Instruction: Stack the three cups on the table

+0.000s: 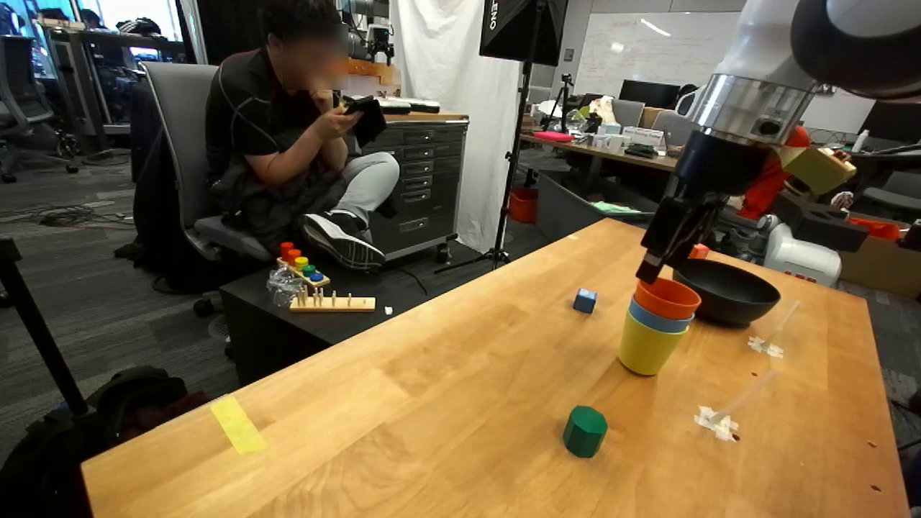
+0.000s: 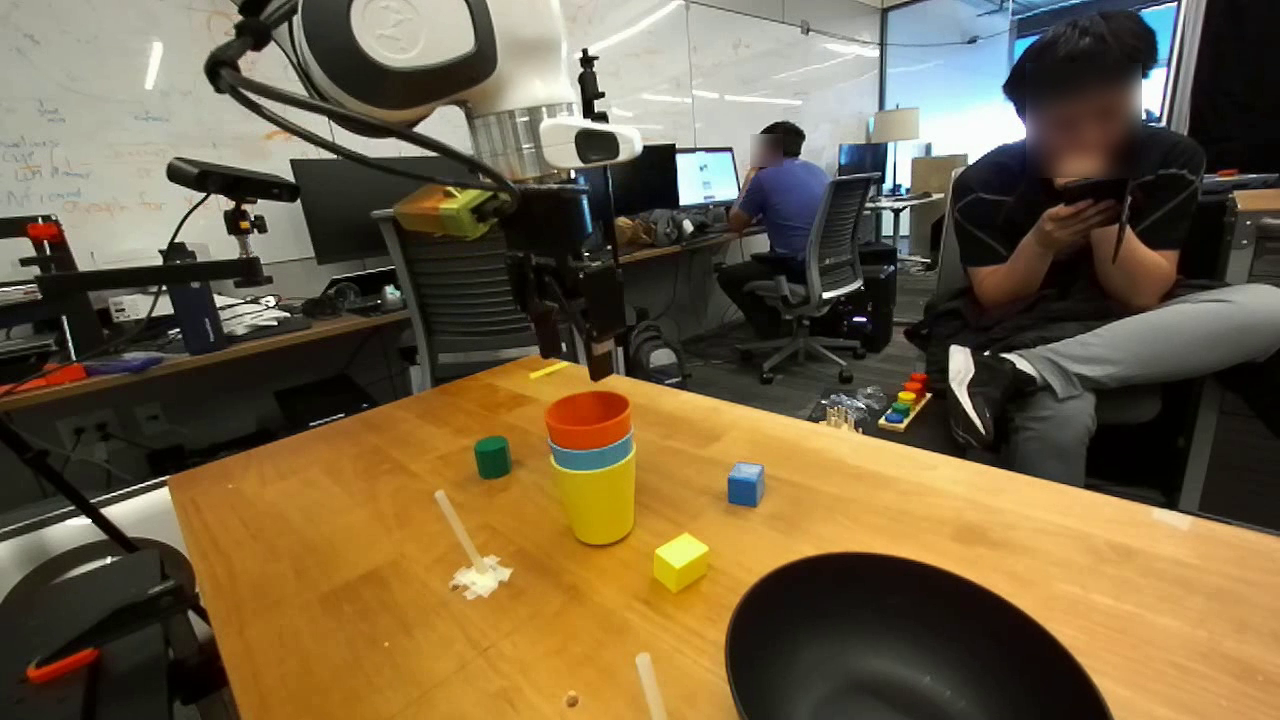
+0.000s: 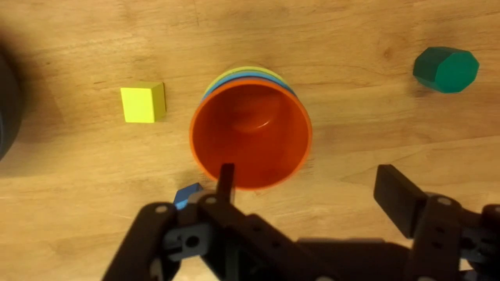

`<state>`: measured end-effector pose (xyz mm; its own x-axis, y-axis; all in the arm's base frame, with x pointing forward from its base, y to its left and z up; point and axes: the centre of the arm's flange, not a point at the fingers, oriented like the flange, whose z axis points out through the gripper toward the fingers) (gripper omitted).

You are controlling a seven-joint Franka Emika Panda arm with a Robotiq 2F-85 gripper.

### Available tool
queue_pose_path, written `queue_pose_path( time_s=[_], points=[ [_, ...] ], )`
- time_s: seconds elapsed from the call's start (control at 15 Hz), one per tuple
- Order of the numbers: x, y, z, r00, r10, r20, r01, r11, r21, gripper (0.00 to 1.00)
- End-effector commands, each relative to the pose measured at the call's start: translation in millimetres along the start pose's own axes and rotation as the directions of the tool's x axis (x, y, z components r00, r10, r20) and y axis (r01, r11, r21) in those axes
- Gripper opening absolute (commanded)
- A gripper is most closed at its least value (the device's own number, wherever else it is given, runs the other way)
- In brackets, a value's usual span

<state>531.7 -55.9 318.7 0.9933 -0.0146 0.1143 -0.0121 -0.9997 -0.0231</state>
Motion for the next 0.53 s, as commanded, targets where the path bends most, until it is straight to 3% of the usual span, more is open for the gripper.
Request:
queue_pose_path(
  time_s=[0.0, 0.4, 0.47],
  points=[
    [-19, -7, -41, 0.997, -0.076, -0.029, 0.076, 0.997, 0.012, 1.0],
    [-64, -16, -84, 0.986, -0.16, -0.053, 0.16, 0.987, -0.015, 1.0],
    [-34, -13, -61, 0.992, -0.114, -0.045, 0.114, 0.993, -0.007, 1.0]
  ],
)
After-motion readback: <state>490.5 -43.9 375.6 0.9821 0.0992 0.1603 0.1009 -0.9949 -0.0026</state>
